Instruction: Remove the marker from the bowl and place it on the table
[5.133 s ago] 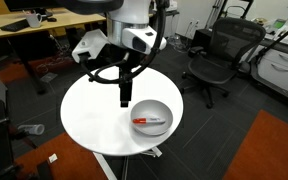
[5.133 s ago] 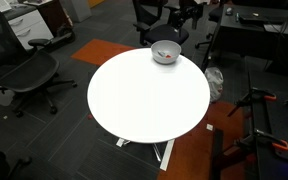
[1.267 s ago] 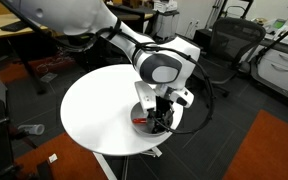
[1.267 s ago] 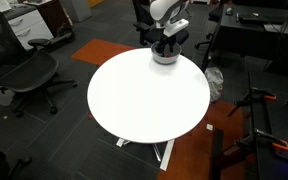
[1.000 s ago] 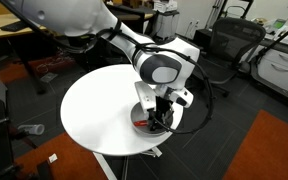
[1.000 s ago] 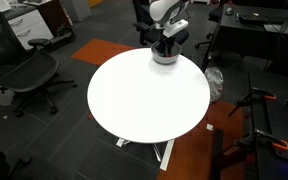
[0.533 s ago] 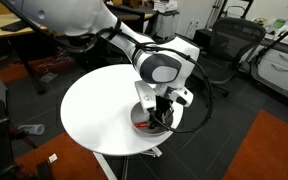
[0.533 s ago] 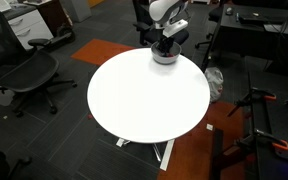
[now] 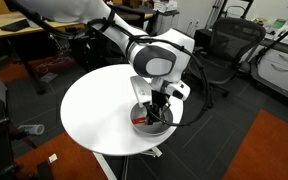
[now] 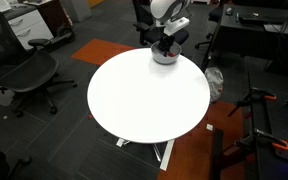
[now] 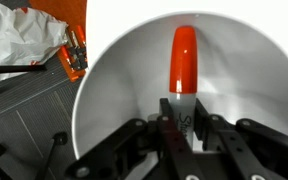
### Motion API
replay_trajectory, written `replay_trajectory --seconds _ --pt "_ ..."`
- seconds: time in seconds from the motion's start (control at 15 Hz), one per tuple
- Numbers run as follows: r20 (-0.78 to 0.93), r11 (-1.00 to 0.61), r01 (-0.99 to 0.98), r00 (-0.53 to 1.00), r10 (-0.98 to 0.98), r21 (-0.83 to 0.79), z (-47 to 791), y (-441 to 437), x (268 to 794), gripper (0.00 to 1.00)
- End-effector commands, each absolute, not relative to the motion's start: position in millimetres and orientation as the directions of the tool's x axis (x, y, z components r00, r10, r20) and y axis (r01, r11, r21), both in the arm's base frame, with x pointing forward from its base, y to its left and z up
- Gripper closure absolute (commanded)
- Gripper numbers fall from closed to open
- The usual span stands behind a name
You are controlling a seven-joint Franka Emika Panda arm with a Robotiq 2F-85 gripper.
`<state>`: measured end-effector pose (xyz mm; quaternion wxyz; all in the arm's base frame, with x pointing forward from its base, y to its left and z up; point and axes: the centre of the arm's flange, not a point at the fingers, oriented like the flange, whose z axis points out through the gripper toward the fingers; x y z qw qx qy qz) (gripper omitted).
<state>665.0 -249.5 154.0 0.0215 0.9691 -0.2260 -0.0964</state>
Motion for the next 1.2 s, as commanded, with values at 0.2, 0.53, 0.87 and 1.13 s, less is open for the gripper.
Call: replay_trajectory --seconds 0.2,0.53,0.87,1.13 --pt "-0.041 -0.913 -0.39 0.917 -0.397 0.123 206 -200 613 0.94" --pt "0.067 -0.926 -0.345 0.939 -0.338 0.151 240 -173 601 0.94" --pt "0.039 -0.95 -0.257 0.966 -0.254 0.176 252 -138 593 0.94" --pt "-0.015 -0.968 -0.179 0.983 -0.185 0.178 242 -114 587 0.94"
